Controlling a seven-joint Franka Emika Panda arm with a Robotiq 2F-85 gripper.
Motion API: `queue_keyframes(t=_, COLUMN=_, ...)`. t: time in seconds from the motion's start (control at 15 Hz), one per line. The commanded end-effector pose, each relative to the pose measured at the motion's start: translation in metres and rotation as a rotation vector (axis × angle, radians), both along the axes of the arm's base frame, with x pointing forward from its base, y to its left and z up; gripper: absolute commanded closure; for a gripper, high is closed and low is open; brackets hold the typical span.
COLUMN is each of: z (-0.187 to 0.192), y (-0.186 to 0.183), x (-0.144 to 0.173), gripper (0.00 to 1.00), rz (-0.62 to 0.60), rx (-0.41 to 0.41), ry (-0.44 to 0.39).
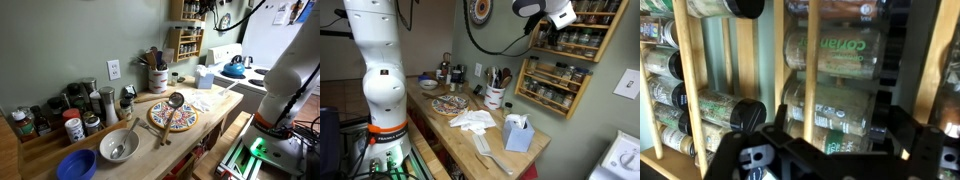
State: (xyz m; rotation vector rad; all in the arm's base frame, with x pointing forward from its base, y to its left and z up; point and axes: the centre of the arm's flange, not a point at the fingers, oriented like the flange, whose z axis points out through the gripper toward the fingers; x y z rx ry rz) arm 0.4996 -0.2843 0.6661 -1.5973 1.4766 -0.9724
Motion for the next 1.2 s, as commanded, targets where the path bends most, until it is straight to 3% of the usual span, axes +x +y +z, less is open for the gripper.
queue_keyframes(t=0.0, z=-0.014, y=-0.001, x=-0.008, gripper=0.0, rz=0.003, rx=-0.005, ry=0.048)
queue_keyframes(t=1.13, z=-0.029, y=0.005, x=-0.05, gripper=0.0, rz=0.072, rx=-0.025, ry=0.161)
